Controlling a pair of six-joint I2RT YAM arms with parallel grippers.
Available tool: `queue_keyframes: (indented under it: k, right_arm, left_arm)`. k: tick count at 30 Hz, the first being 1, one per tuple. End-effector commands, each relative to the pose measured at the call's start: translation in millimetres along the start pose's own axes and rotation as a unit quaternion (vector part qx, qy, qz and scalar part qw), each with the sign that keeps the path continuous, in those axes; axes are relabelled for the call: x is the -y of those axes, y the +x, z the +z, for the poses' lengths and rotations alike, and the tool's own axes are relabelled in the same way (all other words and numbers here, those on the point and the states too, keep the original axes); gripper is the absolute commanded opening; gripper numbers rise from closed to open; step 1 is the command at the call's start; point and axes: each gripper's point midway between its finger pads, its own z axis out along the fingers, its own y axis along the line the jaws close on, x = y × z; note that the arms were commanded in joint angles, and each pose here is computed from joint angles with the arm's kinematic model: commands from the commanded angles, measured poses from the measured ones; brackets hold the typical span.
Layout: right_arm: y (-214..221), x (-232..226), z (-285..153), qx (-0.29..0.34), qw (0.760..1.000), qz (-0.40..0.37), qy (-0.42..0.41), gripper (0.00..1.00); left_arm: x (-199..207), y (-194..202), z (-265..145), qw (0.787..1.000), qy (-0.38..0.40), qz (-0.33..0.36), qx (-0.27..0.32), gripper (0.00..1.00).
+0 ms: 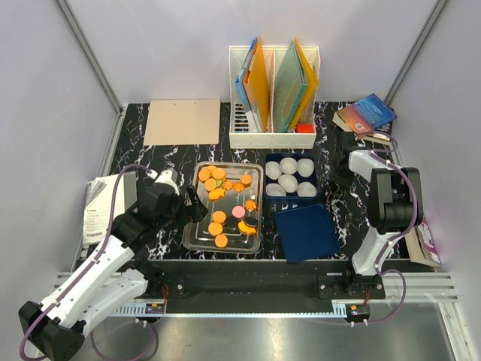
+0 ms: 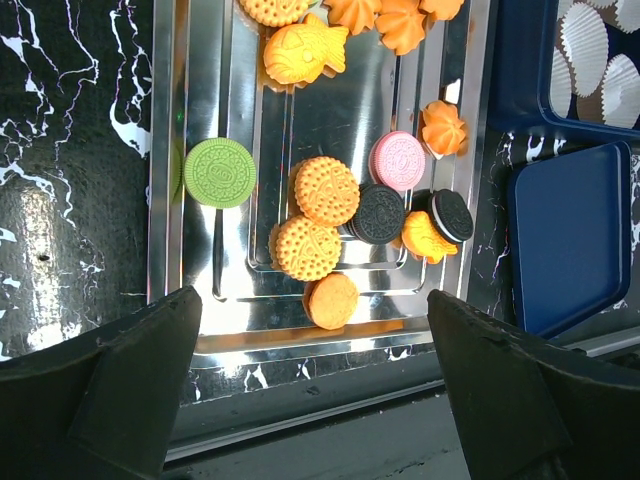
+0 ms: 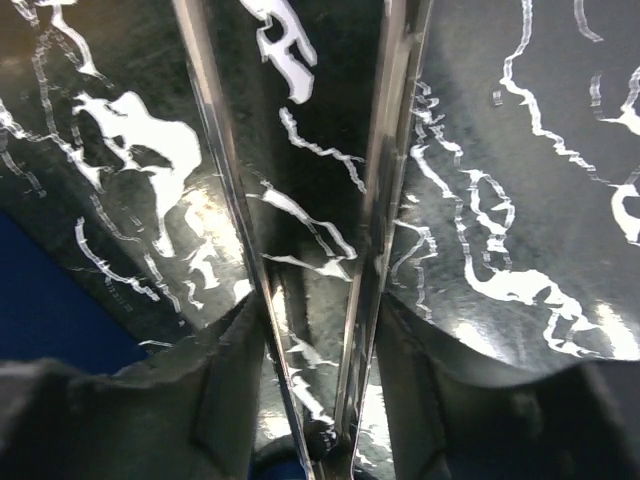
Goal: Pack the cookies
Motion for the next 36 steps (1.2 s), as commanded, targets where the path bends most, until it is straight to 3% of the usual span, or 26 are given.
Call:
queue_keyframes:
  k: [1,7,11,14,17,22,25,34,36]
  right_arm:
    - [11,-10,0,-0.008,0.999,0.028,-0.032,0.55]
    - [9,-15,3,0.003,0.998,0.046,-0.043,0.59]
    - [9,-22,2,0.011,0.994,0.085,-0.065,0.67]
    - [10,-20,6,0.012,0.993,0.101,-0.056,0.67]
    - [9,-17,6,0.015,0.992,0.113,-0.046,0.64]
    - [14,-12,14,-0.008,0.995,0.099,-0.019,0.44]
    - [16,-11,17,-0.019,0.996,0.089,-0.01,0.38]
    - [22,-13,19,-0.061,0.997,0.053,-0.001,0.39]
    - [23,-12,19,-0.066,0.997,0.046,0.002,0.35]
  left_arm:
    - [10,-4,0,1.0,0.024,-0.003,0.009,0.99]
    - [9,-2,2,1.0,0.022,-0.008,0.004,0.99]
    - [9,-1,3,1.0,0.021,-0.008,0.002,0.99]
    - [10,-2,3,1.0,0.021,-0.007,0.001,0.99]
    - [11,-2,4,1.0,0.02,-0.007,-0.001,0.99]
    - [10,-1,5,1.0,0.019,-0.007,-0.003,0.99]
    - [10,-1,5,1.0,0.018,-0.006,-0.003,0.99]
    - [9,0,5,1.0,0.019,-0.008,-0.002,0.99]
    - [10,0,4,1.0,0.021,-0.008,-0.001,0.99]
